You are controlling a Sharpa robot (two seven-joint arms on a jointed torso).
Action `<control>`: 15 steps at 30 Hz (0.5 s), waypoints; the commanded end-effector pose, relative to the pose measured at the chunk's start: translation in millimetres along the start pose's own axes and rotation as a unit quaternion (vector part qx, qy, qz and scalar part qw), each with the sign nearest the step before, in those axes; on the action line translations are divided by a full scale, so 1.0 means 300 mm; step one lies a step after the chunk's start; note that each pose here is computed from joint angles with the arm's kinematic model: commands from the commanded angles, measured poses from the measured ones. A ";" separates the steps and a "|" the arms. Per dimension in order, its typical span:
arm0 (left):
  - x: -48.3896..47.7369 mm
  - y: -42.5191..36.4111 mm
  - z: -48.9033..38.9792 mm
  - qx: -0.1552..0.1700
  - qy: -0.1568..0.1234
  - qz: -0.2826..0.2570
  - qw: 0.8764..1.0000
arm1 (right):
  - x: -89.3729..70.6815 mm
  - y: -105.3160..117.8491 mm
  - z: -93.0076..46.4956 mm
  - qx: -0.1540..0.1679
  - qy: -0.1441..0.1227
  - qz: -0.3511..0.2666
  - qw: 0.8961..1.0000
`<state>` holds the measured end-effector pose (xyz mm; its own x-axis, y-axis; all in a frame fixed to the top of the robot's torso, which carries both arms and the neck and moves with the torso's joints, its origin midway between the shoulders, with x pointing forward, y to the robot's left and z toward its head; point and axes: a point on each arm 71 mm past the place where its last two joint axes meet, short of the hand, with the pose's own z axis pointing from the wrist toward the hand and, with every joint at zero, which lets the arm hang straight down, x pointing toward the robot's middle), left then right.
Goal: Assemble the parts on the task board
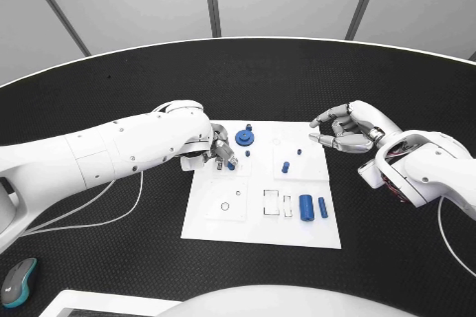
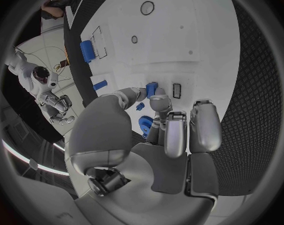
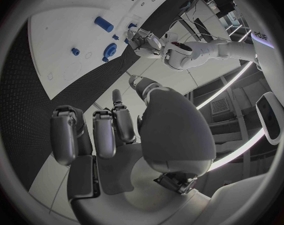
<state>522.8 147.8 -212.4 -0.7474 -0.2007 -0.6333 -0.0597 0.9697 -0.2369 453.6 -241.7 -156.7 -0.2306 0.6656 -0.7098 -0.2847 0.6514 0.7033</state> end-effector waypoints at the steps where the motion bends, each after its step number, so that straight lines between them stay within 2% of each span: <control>1: 0.000 0.000 0.001 -0.001 0.002 0.000 1.000 | 0.000 0.000 0.000 0.000 0.000 0.000 1.000; 15: 0.002 0.011 0.006 -0.013 0.016 -0.004 1.000 | -0.002 -0.001 -0.002 0.000 -0.002 0.000 1.000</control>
<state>523.4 150.3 -214.9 -0.7679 -0.2036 -0.6074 -0.0816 0.9715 -0.2224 453.1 -242.5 -156.4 -0.2281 0.6664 -0.7098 -0.2849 0.6514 0.7032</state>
